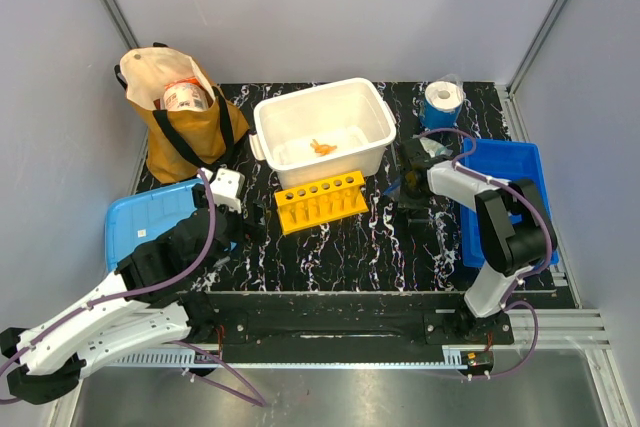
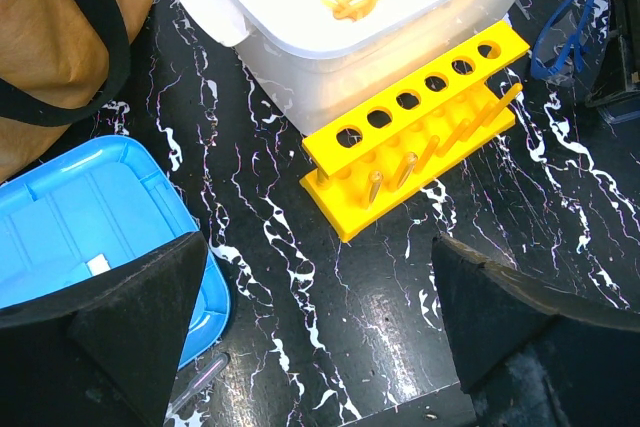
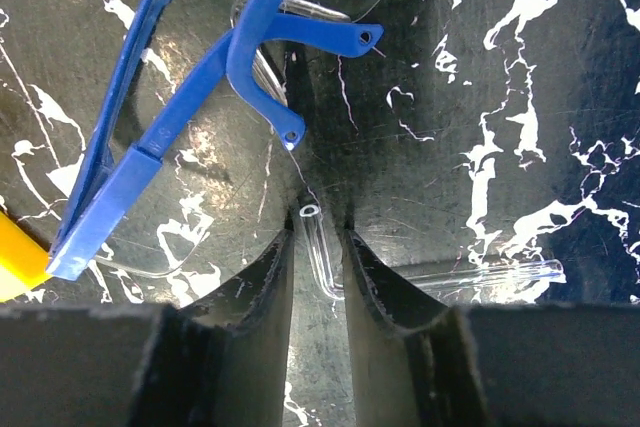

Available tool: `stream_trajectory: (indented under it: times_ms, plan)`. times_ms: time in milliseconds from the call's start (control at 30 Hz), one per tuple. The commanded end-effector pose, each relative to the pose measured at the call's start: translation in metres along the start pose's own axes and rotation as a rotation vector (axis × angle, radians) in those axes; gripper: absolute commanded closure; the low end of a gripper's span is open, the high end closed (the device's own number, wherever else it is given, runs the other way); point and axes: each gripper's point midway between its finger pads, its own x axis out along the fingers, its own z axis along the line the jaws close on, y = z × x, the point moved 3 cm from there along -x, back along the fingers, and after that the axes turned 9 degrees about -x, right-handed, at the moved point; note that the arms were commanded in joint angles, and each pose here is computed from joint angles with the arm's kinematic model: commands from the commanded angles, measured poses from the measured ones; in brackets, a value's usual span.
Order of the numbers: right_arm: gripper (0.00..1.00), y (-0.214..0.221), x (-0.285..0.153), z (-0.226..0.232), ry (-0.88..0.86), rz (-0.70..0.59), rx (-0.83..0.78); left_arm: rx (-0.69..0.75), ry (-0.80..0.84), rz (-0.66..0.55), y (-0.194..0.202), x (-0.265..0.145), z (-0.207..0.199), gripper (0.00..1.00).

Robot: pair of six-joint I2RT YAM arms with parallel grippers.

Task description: Organize the chemistry lab equipment

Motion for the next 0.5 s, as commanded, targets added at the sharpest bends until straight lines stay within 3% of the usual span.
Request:
stream_trajectory:
  times_ms: [0,467]
  plan:
    - [0.73,0.006,0.007,-0.004,0.081,0.02,0.001,-0.028,0.008,-0.051,-0.011,0.0,-0.003,0.01]
    - [0.94,-0.014,-0.011,0.008,0.031,-0.084,-0.012,-0.028,0.008,-0.048,-0.009,0.0,-0.002,0.01]
